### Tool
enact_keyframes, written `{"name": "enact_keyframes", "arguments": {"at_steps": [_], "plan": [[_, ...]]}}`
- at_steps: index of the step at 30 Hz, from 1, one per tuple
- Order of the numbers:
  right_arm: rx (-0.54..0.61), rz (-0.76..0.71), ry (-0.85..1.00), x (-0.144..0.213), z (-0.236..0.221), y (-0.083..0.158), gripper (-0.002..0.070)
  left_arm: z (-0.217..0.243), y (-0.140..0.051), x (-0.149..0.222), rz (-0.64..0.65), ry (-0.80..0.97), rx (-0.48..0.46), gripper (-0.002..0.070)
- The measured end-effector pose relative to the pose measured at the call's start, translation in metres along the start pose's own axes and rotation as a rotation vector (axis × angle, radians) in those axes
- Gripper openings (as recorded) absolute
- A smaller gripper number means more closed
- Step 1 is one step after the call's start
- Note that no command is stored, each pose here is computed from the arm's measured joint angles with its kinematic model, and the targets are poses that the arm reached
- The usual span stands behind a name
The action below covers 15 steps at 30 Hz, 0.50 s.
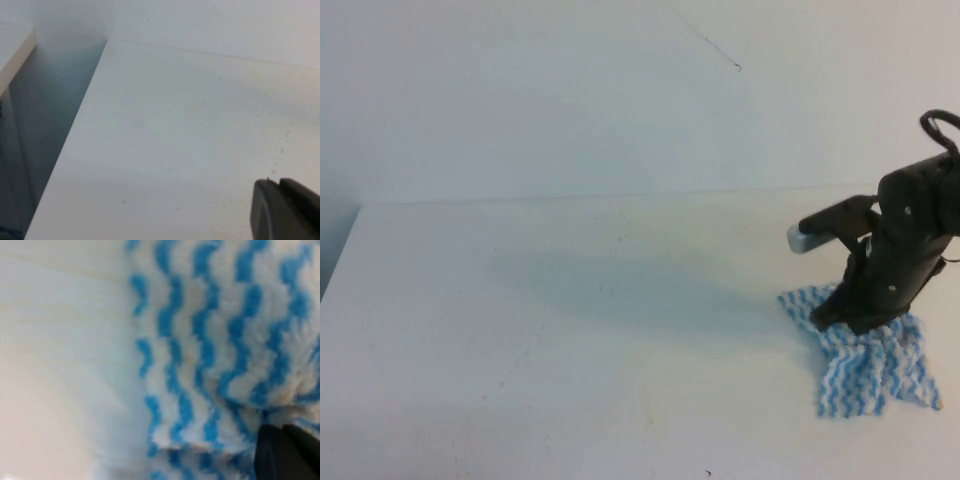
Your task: Wipe the table
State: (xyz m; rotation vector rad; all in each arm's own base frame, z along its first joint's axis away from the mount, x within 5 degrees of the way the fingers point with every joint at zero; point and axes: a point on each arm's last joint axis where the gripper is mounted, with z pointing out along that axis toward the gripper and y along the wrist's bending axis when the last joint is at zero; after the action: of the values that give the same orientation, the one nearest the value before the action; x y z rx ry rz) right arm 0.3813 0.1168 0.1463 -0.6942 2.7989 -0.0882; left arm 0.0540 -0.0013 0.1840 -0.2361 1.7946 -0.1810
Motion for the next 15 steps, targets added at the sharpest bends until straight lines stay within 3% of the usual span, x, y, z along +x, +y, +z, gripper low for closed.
{"name": "enact_keyframes", "arguments": {"at_steps": [6, 15], "plan": [[-0.036, 0.094, -0.273, -0.013, -0.084, 0.0, -0.0004, 0.0, 0.0, 0.0, 0.0, 0.0, 0.0, -0.0001], [0.127, 0.137, -0.616, 0.026, -0.236, -0.016, -0.0004, 0.0, 0.0, 0.0, 0.0, 0.0, 0.0, -0.0001]]}}
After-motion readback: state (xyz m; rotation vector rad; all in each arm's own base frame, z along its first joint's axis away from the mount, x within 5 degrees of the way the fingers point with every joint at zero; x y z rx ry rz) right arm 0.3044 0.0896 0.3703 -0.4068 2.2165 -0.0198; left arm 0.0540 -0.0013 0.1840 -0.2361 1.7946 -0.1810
